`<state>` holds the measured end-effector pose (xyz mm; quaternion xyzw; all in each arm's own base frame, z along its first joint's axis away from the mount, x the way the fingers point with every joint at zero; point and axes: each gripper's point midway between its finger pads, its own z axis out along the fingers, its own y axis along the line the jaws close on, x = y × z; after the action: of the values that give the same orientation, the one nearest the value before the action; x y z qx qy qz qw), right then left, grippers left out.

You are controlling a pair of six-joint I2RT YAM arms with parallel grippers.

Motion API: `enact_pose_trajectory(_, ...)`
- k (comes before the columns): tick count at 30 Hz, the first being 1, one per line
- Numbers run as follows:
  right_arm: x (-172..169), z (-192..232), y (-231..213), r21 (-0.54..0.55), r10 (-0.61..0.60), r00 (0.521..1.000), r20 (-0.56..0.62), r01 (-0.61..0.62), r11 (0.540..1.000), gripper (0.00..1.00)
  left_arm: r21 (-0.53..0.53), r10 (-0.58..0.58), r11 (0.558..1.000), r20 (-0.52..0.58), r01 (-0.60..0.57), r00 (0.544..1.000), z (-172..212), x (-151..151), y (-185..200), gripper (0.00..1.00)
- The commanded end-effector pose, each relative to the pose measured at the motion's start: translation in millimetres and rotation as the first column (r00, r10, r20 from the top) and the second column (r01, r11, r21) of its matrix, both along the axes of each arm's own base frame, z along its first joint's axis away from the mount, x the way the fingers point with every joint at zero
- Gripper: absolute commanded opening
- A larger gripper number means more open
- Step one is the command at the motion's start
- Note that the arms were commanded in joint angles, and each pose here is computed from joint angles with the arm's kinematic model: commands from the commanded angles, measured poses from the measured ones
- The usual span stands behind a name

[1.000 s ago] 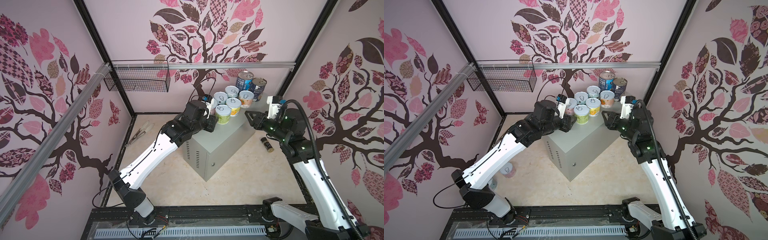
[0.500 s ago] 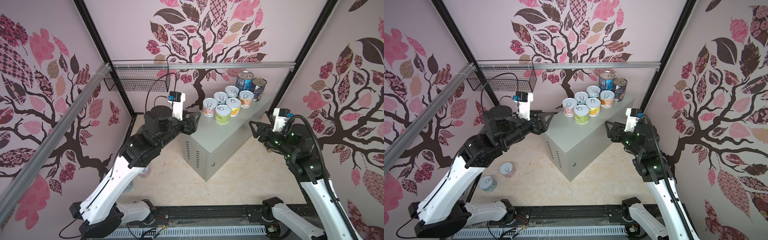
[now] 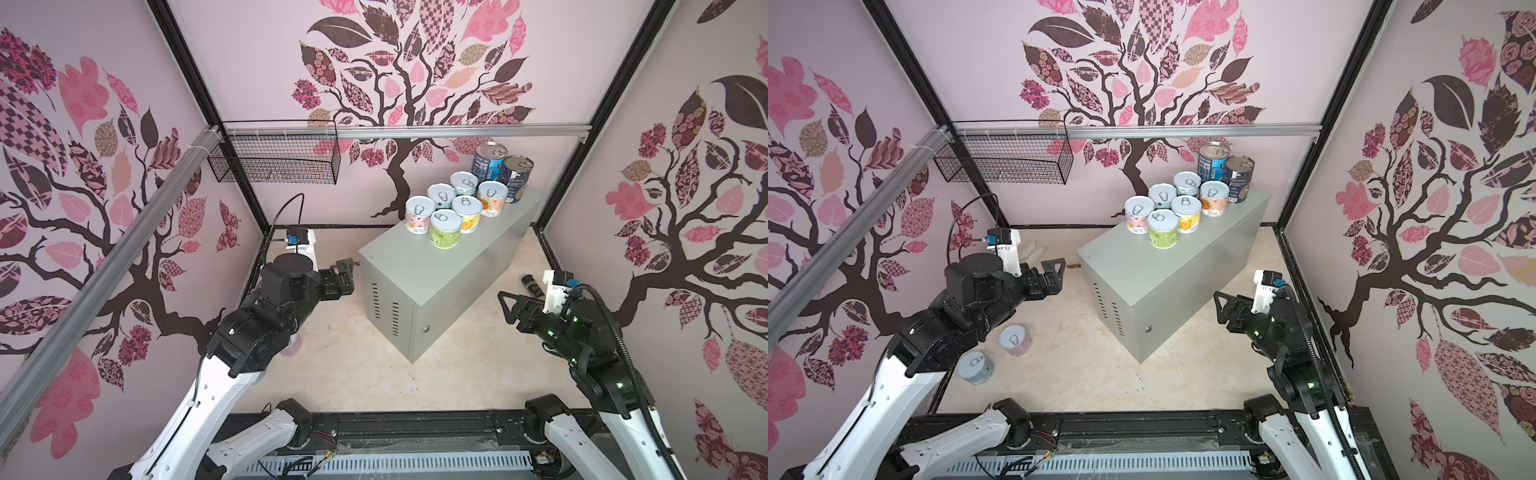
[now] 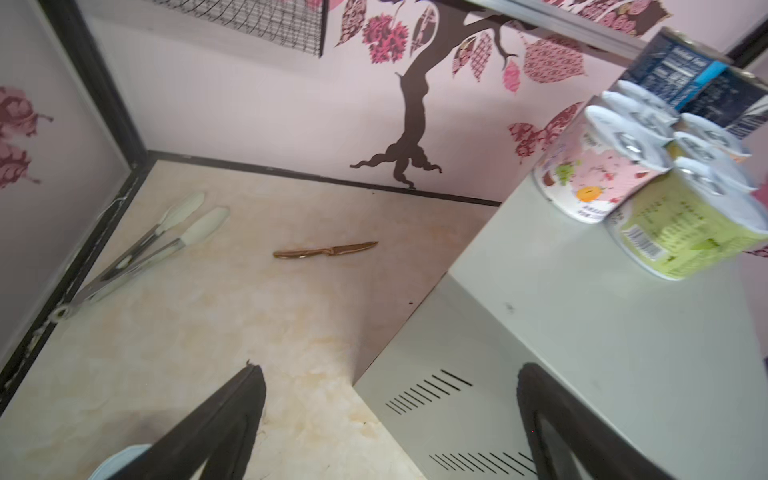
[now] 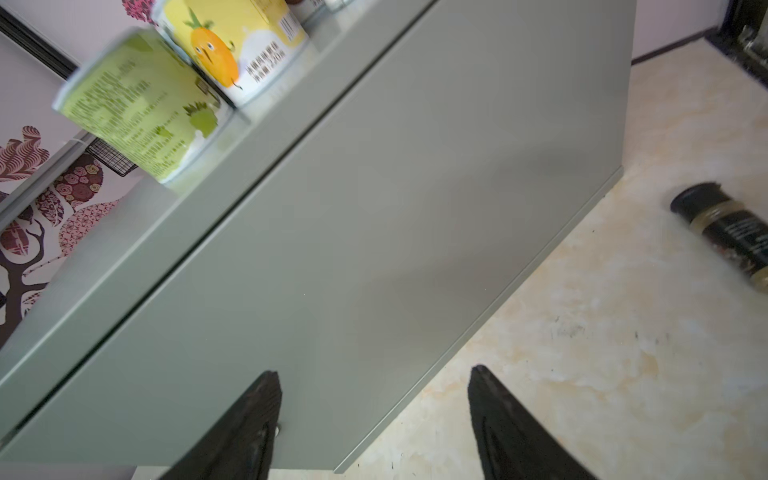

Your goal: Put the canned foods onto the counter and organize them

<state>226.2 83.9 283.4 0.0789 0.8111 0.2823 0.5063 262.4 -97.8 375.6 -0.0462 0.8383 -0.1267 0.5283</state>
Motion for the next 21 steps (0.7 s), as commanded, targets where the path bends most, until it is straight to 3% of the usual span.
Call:
enact_pose_trajectory(1,-7.7,-32.5,7.4,0.059,0.028,0.995,-0.091,-0.022,0.998,0.77,-0.003,0.131,0.991,-0.092,-0.132,0.987,-38.9,-0.8,26.5,0.98)
enact_pose_trajectory(6,-11.2,-75.3,6.5,0.059,0.02,0.987,-0.159,-0.011,0.998,0.9,-0.055,0.255,0.96,-0.228,-0.274,0.94,-94.9,7.9,52.1,0.98)
enact_pose_trajectory(9,-11.3,-84.7,5.6,0.066,0.012,0.986,-0.168,0.0,0.998,0.99,-0.043,0.35,0.922,-0.342,-0.386,0.872,-132.5,11.9,69.9,0.98)
enact_pose_trajectory(11,-9.8,-87.8,5.2,0.08,0.001,0.985,-0.173,0.013,0.997,1.0,-0.008,0.406,0.896,-0.389,-0.444,0.827,-150.5,12.8,79.2,0.98)
enact_pose_trajectory(16,-2.9,-119.3,7.3,0.11,-0.012,0.975,-0.22,0.036,0.993,1.0,0.038,0.491,0.853,-0.395,-0.52,0.776,-172.5,16.0,91.4,0.98)
enact_pose_trajectory(21,4.4,-134.8,9.7,0.112,-0.01,0.972,-0.235,0.037,0.993,1.0,0.091,0.62,0.761,-0.395,-0.642,0.678,-193.8,8.1,113.7,0.98)
